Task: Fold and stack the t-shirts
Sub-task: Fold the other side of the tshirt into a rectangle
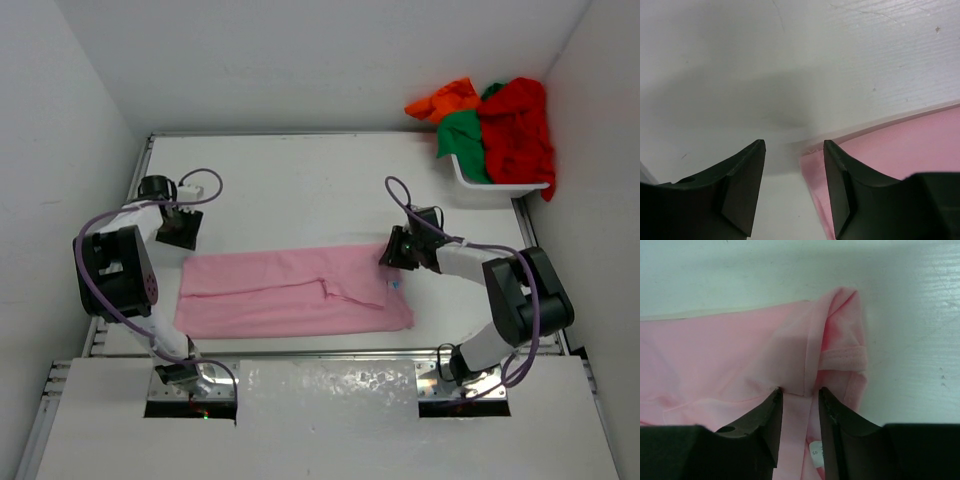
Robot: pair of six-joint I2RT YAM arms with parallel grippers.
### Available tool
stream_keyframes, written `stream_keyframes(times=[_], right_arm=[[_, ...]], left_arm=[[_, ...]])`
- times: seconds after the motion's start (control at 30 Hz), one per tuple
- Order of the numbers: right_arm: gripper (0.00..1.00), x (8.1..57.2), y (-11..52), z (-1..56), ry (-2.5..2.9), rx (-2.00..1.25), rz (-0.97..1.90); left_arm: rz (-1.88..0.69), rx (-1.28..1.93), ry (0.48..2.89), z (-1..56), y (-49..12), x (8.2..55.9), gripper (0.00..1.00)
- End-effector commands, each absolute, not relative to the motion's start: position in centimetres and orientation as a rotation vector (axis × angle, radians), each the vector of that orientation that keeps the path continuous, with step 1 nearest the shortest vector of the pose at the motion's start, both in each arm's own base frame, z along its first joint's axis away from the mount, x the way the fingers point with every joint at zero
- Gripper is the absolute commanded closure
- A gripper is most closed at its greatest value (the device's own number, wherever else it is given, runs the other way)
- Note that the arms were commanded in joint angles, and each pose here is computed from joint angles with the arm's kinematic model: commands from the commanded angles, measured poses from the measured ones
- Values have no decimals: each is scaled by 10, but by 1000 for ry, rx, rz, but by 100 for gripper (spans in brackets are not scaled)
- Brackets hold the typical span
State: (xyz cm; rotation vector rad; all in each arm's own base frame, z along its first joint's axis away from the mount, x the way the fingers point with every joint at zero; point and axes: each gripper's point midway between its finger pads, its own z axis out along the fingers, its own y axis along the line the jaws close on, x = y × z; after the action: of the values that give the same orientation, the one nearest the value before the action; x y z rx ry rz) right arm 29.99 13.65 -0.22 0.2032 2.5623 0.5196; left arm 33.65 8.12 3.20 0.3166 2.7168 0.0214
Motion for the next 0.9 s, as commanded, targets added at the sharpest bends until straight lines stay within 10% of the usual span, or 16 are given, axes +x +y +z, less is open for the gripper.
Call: stream_keyframes(times=[0.0, 0.2, 0.63, 0.87], right_arm=[[71, 324, 142, 11, 2465, 201, 560], [99, 314, 131, 9, 2471, 245, 536], [100, 271, 126, -1, 2503, 301, 572], [74, 290, 121, 17, 2491, 213, 529]], left_arm=[[-20, 339, 2699, 25, 77, 339, 52], [-90, 353, 2718, 18, 67, 330, 100], [67, 330, 2721, 15, 85, 326, 100], [29, 351, 2720, 17, 81, 326, 100]])
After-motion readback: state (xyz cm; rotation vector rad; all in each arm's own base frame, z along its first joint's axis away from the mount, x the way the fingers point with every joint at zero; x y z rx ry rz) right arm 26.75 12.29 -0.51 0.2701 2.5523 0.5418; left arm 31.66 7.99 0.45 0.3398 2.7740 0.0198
